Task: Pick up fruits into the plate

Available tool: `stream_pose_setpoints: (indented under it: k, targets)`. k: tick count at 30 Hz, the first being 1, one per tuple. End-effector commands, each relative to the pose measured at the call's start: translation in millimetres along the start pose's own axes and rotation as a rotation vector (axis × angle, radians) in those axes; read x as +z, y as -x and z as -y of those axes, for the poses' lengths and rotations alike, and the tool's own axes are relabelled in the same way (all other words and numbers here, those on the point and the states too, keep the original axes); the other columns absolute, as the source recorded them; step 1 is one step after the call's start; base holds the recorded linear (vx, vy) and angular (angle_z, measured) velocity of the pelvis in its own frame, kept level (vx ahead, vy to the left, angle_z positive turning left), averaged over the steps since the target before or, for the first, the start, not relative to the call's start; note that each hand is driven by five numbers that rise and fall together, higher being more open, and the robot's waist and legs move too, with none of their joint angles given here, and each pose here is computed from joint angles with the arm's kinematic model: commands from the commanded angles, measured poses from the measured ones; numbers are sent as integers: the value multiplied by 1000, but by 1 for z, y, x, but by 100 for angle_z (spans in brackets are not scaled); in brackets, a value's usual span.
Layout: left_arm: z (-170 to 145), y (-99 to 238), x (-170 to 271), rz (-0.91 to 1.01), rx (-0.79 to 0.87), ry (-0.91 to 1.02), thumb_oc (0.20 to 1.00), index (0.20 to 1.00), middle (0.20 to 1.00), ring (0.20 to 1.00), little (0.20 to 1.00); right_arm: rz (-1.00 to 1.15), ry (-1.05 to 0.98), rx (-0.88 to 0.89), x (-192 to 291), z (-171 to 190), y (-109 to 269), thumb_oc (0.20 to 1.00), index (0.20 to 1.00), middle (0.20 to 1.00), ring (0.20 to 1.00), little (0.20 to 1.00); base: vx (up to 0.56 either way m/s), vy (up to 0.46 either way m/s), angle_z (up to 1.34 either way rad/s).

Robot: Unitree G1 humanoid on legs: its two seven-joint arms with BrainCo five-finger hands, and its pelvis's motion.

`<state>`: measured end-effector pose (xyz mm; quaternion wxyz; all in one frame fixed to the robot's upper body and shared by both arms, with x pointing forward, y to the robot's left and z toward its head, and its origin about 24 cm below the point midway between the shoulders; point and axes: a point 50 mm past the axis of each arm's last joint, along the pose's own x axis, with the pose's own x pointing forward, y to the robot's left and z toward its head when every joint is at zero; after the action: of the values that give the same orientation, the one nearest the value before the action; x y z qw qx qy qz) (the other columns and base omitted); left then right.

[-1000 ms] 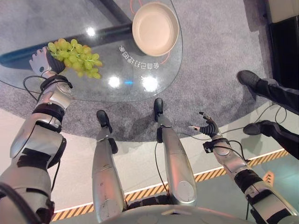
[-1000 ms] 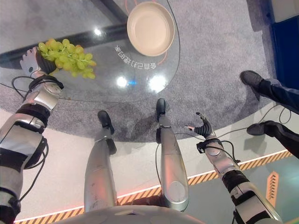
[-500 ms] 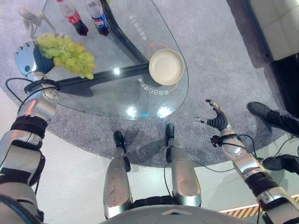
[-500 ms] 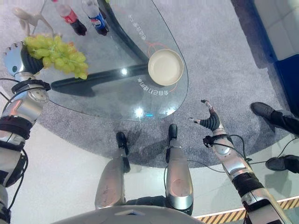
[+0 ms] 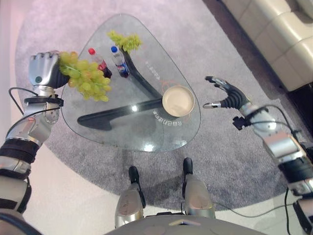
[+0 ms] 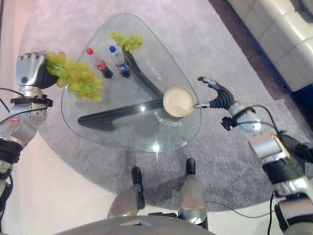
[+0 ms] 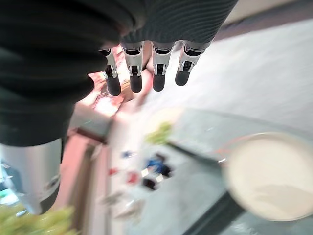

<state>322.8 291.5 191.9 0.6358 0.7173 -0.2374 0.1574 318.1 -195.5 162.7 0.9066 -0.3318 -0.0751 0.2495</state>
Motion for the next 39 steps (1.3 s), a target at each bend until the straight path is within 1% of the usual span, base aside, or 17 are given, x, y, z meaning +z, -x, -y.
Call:
stream_pose_setpoints:
  k: [1,4,5,7,8,10,14,19,24,31,34,36,39]
  targets:
    - [-15,-10,11,159,-1,-94,200,200,200,200,200,37,-151,241,14,-31,-14,1000,1000,1000,1000,1000,104,-22,1]
    - [-20,-17,29,245,-2,-74,200,200,200,200,200,74,-267,414,35,-55,-29,1000,1000,1000,1000,1000,122,-44,2]
    - [-21,-19,32,256,1,-69,200,200,200,200,200,76,-285,431,38,-59,-31,1000,1000,1000,1000,1000,100,-54,8]
    - [-24,-27,55,334,17,-32,200,200,200,200,200,102,-397,544,56,-90,-42,1000,1000,1000,1000,1000,105,-63,8]
    - [-25,-28,57,340,18,-30,200,200,200,200,200,103,-403,548,57,-91,-43,1000,1000,1000,1000,1000,77,-52,8]
    - [-28,-33,76,403,34,-7,200,200,200,200,200,132,-485,599,73,-109,-48,1000,1000,1000,1000,1000,42,-42,8]
    - [-38,-39,97,480,63,13,200,200,200,200,200,190,-602,632,95,-123,-51,1000,1000,1000,1000,1000,10,-15,2]
    - [-47,-40,110,530,91,25,200,200,200,200,200,227,-646,621,109,-128,-48,1000,1000,1000,1000,1000,-5,2,-1]
    - [-56,-38,122,569,96,40,200,200,200,200,200,233,-700,603,110,-130,-45,1000,1000,1000,1000,1000,-8,1,0]
    - [-56,-31,126,580,92,36,200,200,200,200,200,260,-749,532,108,-129,-40,1000,1000,1000,1000,1000,-4,8,0]
    - [-56,-31,123,561,90,26,200,200,200,200,200,262,-743,533,104,-130,-40,1000,1000,1000,1000,1000,12,27,-2]
    - [-55,-30,117,533,83,10,200,200,200,200,200,264,-722,560,102,-130,-37,1000,1000,1000,1000,1000,9,13,-2]
    - [-54,-31,101,476,73,-23,200,200,200,200,200,269,-620,670,97,-126,-28,1000,1000,1000,1000,1000,18,10,-2]
